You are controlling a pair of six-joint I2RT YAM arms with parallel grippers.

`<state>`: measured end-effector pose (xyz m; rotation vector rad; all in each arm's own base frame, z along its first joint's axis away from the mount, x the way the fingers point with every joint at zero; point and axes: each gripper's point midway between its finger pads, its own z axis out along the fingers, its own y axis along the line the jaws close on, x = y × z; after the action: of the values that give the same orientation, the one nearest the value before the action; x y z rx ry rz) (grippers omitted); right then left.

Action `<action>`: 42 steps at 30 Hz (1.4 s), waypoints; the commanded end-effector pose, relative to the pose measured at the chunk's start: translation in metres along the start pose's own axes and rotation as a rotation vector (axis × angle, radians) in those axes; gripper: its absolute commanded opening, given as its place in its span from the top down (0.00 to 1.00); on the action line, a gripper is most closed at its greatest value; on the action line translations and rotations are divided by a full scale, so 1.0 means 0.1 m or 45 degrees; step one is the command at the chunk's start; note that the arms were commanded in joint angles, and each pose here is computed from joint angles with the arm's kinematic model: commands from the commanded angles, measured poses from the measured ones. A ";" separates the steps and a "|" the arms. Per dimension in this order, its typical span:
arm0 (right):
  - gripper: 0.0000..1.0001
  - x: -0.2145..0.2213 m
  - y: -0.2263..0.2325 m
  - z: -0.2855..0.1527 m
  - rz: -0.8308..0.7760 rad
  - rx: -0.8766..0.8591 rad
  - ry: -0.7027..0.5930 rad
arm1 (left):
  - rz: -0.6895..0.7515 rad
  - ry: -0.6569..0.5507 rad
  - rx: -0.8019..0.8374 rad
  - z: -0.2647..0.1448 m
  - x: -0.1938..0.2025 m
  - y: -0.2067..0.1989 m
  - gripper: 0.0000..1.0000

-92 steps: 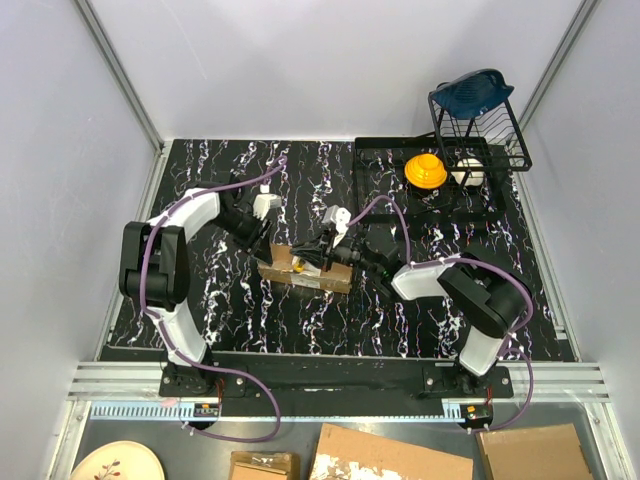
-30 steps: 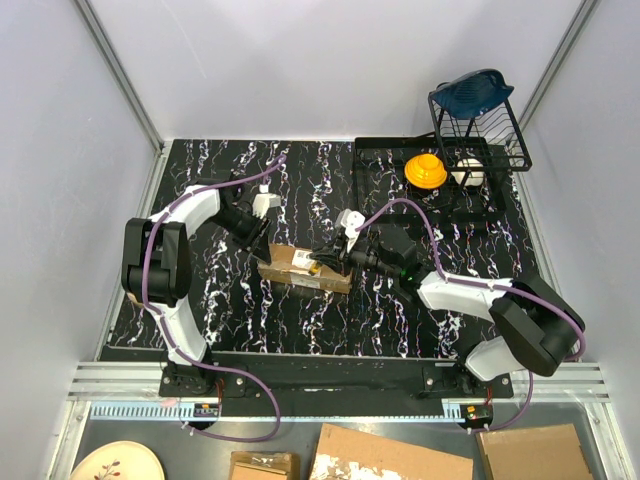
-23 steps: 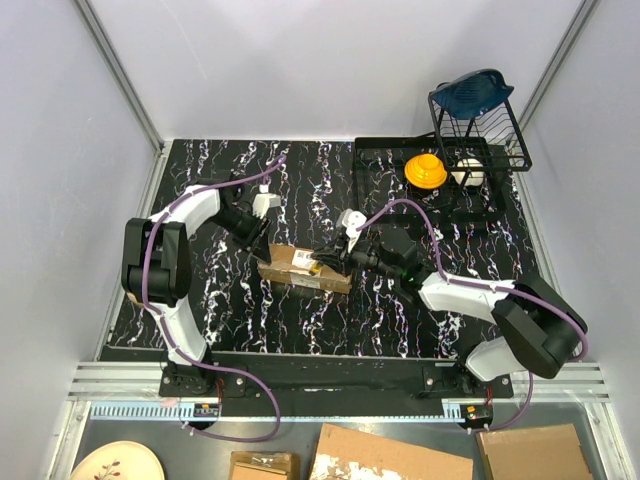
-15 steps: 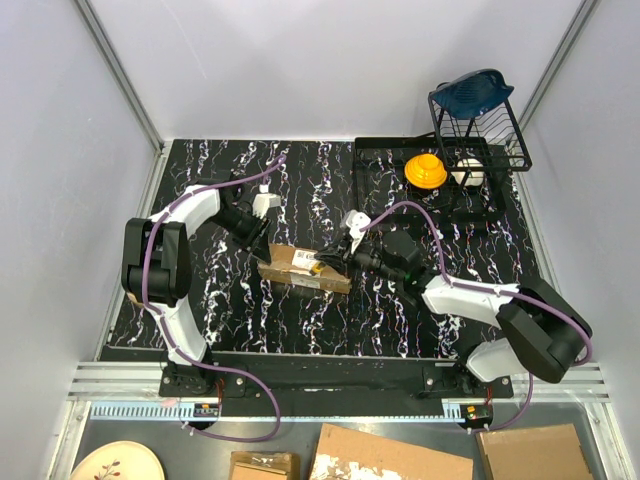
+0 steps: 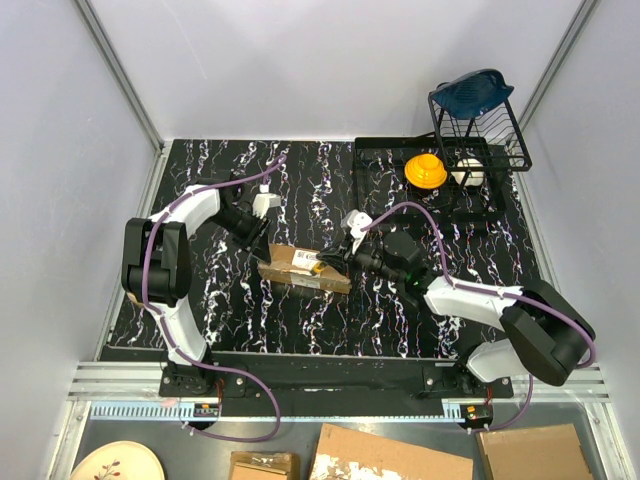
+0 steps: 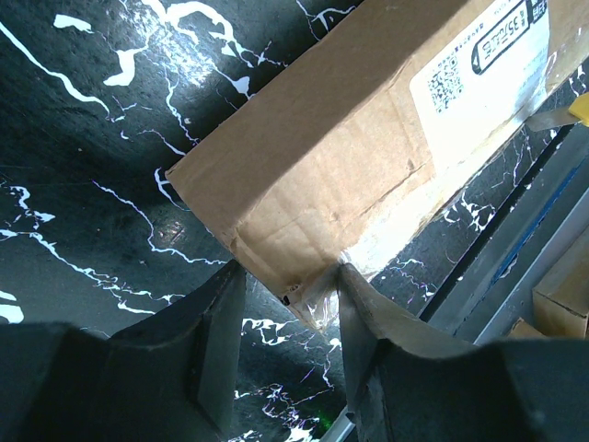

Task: Unpack the express box
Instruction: Cut the express box at the center of the board.

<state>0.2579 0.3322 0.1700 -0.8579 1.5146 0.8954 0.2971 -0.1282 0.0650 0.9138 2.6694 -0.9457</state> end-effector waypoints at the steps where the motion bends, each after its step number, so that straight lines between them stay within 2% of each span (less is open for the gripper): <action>1: 1.00 0.73 -0.24 -0.29 0.010 0.151 0.408 | 0.223 0.235 -0.592 -0.10 0.28 1.31 0.61; 13: 1.00 0.67 -0.31 -0.37 -0.017 0.192 0.553 | 0.226 0.217 -0.570 -0.08 0.25 1.30 0.62; 18: 1.00 0.44 -0.26 -0.27 -0.010 0.151 0.494 | 0.220 0.206 -0.551 -0.07 0.25 1.26 0.62; 26: 1.00 0.50 -0.19 0.00 0.007 0.047 0.498 | 0.221 0.189 -0.541 -0.07 0.25 1.22 0.63; 42: 1.00 0.60 -0.14 -0.45 -0.065 0.097 0.652 | 0.209 0.175 -0.505 -0.04 0.23 1.21 0.65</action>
<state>0.2564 0.3295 0.1687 -1.0235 1.7127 0.7920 0.2971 -0.1277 0.0648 0.9010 2.6617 -0.9816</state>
